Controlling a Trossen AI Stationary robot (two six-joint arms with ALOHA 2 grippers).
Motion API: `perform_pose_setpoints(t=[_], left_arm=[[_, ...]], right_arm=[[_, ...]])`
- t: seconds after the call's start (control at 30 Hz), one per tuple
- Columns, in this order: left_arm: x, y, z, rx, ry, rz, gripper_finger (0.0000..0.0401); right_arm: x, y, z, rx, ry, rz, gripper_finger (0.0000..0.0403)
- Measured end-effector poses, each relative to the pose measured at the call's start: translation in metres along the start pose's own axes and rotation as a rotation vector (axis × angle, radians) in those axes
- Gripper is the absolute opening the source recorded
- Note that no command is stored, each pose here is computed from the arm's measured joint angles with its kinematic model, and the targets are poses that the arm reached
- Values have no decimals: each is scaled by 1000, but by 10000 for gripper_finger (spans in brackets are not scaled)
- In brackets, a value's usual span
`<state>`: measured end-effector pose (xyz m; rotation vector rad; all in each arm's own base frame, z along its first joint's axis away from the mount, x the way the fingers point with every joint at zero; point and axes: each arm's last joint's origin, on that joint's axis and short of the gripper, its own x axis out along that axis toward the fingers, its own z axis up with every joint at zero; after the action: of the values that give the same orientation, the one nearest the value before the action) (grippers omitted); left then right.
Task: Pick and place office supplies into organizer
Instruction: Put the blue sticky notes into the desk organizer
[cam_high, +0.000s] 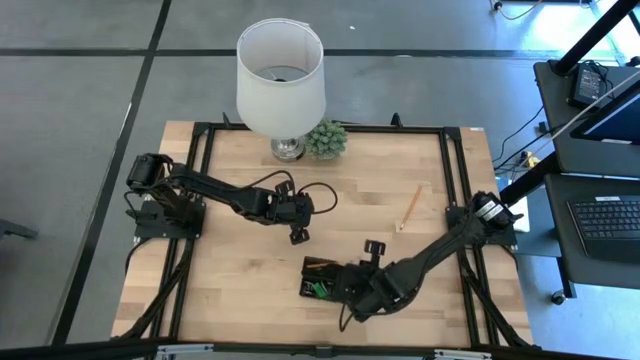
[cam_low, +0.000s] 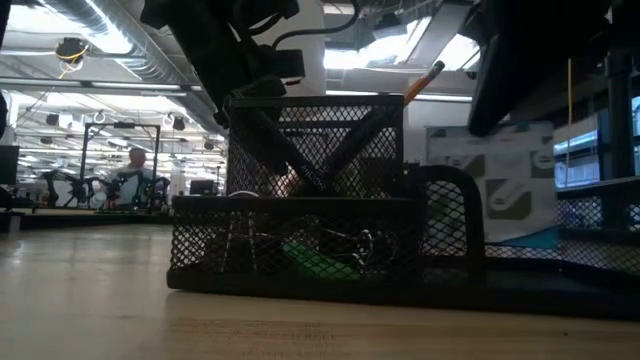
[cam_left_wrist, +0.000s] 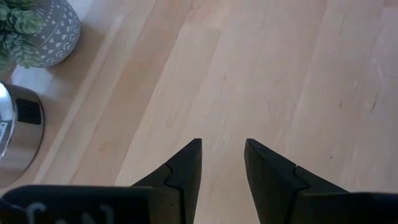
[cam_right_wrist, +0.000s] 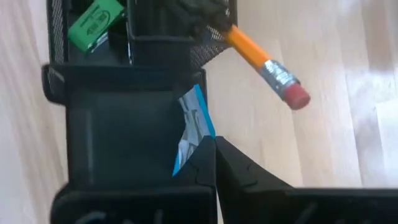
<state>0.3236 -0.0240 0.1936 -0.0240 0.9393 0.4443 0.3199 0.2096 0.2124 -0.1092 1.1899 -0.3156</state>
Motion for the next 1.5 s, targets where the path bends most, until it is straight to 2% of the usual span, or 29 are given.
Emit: perform_pose_setpoints(t=[0.33, 0.63, 1.13, 1.5], left_arm=[[0, 0, 0, 1, 0, 0, 116], [0, 0, 0, 2, 0, 1, 116], [0, 0, 0, 2, -1, 0, 116], [0, 0, 0, 0, 0, 0, 116]], right_arm=[[-1, 7, 6, 30, -52, 75, 0], [14, 11, -2, -23, -17, 66, 0], [16, 20, 1, 0, -9, 217, 2], [16, 22, 2, 8, -12, 252, 8]])
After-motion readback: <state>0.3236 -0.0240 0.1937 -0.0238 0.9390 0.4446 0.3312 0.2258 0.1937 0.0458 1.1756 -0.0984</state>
